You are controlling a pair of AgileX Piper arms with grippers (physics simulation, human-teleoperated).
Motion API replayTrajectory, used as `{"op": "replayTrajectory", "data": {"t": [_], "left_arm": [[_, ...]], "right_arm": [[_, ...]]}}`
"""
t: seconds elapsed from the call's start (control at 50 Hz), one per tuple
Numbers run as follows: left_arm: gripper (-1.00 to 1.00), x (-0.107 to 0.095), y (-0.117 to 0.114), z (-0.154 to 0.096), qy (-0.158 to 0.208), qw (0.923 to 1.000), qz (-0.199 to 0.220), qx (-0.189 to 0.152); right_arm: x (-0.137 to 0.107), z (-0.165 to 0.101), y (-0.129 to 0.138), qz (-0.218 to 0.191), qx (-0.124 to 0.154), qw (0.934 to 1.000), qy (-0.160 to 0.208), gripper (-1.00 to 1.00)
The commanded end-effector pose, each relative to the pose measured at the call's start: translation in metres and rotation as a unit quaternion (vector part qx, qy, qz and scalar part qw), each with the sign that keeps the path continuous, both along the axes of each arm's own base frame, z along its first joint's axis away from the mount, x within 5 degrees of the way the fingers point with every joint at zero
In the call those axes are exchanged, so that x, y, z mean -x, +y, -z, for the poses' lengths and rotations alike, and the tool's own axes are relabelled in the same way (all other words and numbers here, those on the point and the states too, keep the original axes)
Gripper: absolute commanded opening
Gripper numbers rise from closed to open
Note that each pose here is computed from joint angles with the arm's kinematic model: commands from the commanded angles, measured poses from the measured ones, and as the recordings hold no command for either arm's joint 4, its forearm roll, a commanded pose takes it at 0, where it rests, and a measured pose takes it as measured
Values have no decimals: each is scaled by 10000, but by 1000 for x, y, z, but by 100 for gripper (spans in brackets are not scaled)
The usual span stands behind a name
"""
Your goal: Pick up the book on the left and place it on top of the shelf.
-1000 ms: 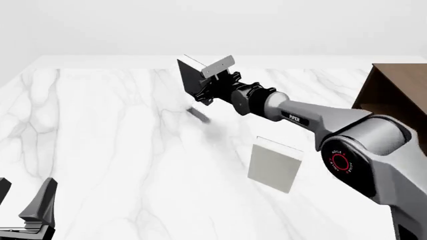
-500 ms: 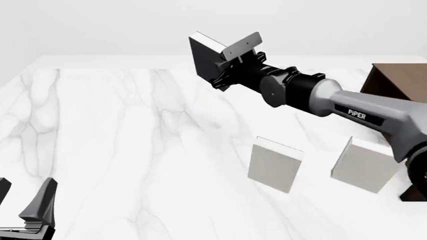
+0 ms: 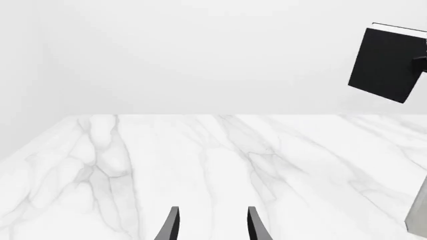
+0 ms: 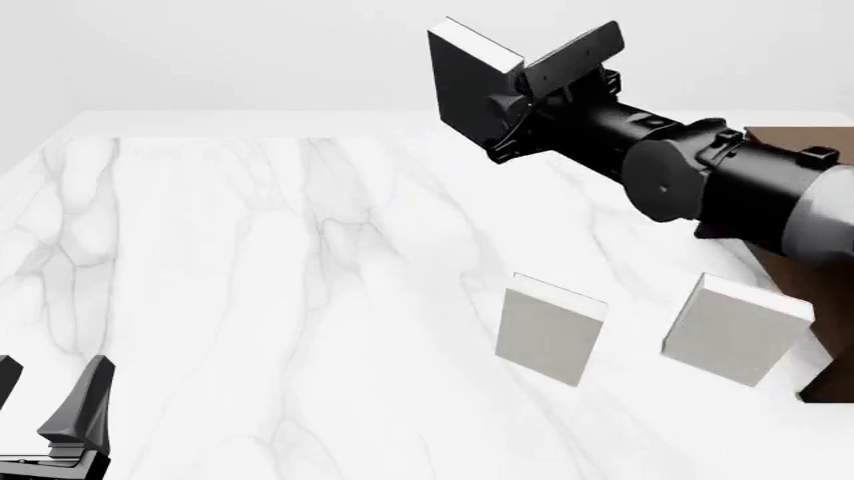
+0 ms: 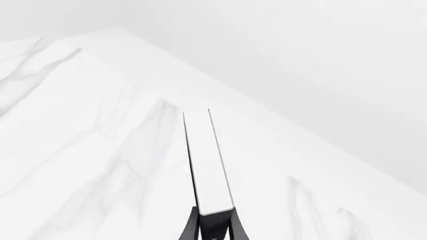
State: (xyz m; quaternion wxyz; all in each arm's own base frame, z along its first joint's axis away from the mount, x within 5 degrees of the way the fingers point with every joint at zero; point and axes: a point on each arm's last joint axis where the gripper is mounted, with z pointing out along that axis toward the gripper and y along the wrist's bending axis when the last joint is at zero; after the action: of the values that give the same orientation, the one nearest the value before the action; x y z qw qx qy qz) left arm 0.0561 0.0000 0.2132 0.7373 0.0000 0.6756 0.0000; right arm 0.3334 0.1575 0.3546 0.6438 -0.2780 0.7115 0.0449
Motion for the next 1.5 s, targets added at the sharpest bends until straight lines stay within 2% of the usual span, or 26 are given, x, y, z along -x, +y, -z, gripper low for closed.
{"op": "replayTrajectory", "data": {"t": [0.02, 0.36, 0.84, 1.32, 1.48, 1.5], "left_arm": [[100, 0, 0, 0, 0, 10000, 0, 0], [100, 0, 0, 0, 0, 10000, 0, 0], [100, 0, 0, 0, 0, 10000, 0, 0], [100, 0, 0, 0, 0, 10000, 0, 0], [100, 0, 0, 0, 0, 10000, 0, 0], [100, 0, 0, 0, 0, 10000, 0, 0]], "right_arm": [[34, -27, -30, 192, -137, 9994, -256, -100], [85, -53, -81, 684, 20, 9963, -528, -100], [131, -62, -120, 1248, 72, 9890, -784, -100], [155, -71, -145, 1774, 543, 9780, -949, -100], [167, -73, -154, 2001, 712, 9718, -1027, -100], [171, -75, -157, 2075, 774, 9692, -1077, -100]]}}
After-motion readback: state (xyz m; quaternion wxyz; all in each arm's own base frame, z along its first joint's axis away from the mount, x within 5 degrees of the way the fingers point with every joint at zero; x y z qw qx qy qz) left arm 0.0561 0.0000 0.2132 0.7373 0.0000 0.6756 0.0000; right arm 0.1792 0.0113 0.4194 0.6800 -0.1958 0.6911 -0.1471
